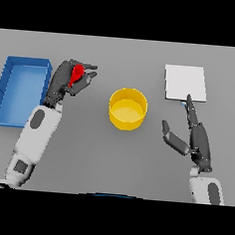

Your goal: Pick up the red beaker and tilt it to pour out 1 green nut into yellow bowl. Pick up the yellow bowl and place it on the metallic measuring scale.

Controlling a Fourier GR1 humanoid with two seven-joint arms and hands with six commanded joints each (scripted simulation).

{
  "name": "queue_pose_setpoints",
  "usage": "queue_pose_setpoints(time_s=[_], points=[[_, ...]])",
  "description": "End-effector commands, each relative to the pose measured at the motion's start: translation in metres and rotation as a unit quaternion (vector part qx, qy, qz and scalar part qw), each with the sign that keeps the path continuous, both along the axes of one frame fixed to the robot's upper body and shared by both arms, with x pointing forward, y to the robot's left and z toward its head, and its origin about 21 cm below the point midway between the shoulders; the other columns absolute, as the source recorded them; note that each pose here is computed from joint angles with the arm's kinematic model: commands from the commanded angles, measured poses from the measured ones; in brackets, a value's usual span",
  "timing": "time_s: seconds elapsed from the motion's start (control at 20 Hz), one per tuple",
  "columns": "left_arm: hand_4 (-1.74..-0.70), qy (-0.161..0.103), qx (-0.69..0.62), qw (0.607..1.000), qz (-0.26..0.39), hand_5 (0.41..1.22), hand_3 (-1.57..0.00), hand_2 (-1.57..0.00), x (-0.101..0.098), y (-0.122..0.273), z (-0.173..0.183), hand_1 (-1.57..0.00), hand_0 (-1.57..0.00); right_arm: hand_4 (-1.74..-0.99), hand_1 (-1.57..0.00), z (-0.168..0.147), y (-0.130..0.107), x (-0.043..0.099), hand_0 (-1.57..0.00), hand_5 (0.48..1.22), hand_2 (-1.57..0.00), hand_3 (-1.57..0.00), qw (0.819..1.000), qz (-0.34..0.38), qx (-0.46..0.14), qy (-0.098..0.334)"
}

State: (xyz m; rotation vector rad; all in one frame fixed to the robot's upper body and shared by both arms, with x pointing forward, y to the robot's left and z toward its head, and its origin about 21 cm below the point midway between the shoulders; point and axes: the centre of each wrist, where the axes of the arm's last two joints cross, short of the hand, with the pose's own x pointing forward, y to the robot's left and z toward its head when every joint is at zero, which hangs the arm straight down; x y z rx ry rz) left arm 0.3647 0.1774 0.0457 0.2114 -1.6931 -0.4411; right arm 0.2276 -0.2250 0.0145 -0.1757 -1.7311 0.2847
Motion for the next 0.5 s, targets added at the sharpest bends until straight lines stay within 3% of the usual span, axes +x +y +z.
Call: queue_pose_setpoints(time_s=[0.0, 0.2, 0.3, 0.45], points=[[-1.73, 0.000, 0.047, 0.999, -0.017, 1.119, -1.56, -1.56, 0.002, -0.004, 0.006, -1.56, -1.56, -1.245, 0.00, 0.000, 0.000, 0.001, 0.00, 0.688, 0.00, 0.00, 1.000, -0.005, -0.006, 0.009], [-1.73, -0.004, 0.119, 0.991, -0.054, 1.115, -1.56, -1.56, 0.003, -0.013, 0.013, -1.56, -1.56, -1.243, 0.00, 0.002, -0.002, -0.007, 0.00, 0.700, 0.00, 0.00, 1.000, -0.003, -0.005, 0.001], [-1.73, -0.005, 0.133, 0.989, -0.061, 1.113, -1.56, -1.56, 0.004, -0.018, 0.015, -1.56, -1.56, -1.243, 0.00, 0.003, 0.001, -0.004, 0.00, 0.710, 0.00, 0.00, 1.000, -0.004, -0.006, 0.012], [-1.74, -0.025, 0.239, 0.967, -0.084, 1.112, -1.57, -1.57, 0.009, -0.034, 0.025, -1.57, -1.57, -1.254, 0.00, 0.002, 0.003, -0.005, 0.00, 0.717, 0.00, 0.00, 1.000, -0.003, -0.010, 0.009]])
